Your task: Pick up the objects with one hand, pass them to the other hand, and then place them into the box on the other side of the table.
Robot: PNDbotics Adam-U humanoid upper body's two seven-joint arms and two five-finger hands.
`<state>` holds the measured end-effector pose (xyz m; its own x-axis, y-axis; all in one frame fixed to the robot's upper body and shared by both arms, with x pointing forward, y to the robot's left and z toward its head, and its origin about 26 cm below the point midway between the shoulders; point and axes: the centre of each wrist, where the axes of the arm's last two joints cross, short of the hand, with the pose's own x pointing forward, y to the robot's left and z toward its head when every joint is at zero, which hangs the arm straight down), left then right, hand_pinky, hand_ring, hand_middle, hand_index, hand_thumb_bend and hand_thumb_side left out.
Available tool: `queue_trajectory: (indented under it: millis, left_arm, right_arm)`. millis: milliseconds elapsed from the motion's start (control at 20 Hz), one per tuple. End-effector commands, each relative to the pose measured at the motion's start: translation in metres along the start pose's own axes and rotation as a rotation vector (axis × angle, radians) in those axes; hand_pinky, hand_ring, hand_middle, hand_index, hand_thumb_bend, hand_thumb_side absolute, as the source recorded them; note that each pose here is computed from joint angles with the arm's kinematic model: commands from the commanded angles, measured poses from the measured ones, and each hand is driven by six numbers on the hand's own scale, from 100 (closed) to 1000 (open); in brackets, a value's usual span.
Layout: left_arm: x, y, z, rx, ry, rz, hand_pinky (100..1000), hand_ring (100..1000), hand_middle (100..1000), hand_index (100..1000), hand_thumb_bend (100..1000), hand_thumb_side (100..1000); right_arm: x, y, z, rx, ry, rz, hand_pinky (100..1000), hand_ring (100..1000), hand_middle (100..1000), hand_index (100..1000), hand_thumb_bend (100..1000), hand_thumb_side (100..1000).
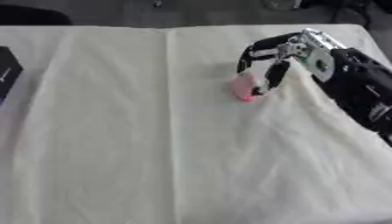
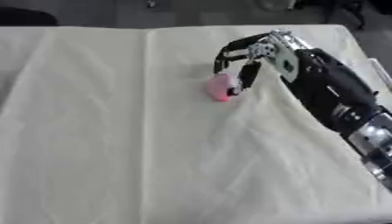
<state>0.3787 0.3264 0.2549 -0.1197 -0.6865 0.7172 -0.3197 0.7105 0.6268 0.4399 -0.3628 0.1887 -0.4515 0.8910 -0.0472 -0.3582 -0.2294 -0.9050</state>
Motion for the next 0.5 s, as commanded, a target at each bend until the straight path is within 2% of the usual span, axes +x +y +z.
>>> queue_trajectory:
  millis: [50,200,350,500]
  left_arm:
    - [0.0069,0.0110,-0.0009,0.029,-0.023,-0.003,801,640,601,695,738,441]
    - [0.0070,0.0113,-0.0010,0.031,-0.023,-0.002,801,640,600,695,737,441]
    - [0.0068,0.0118,-0.0010,0.032,-0.022,-0.001,802,640,600,695,736,441]
    - [0.0061,0.0120,-0.0010,0.028,-0.018,-0.005,802,641,601,695,735,443]
  right_arm:
    - [-0.0074,-0.0044,0.0051,-0.026,0.032,0.012,854,788,722,774,411,171]
    - [-0.0078,0.0020,0.0029,-0.046,0.027,-0.037,830,743,617,673,412,130]
    - [-0.0081,0.0047,0.0043,-0.070,0.010,-0.124,811,711,562,585,416,106]
    - [-0.0072,0.0010,0.0104,-0.099,-0.008,-0.194,800,696,541,551,406,116]
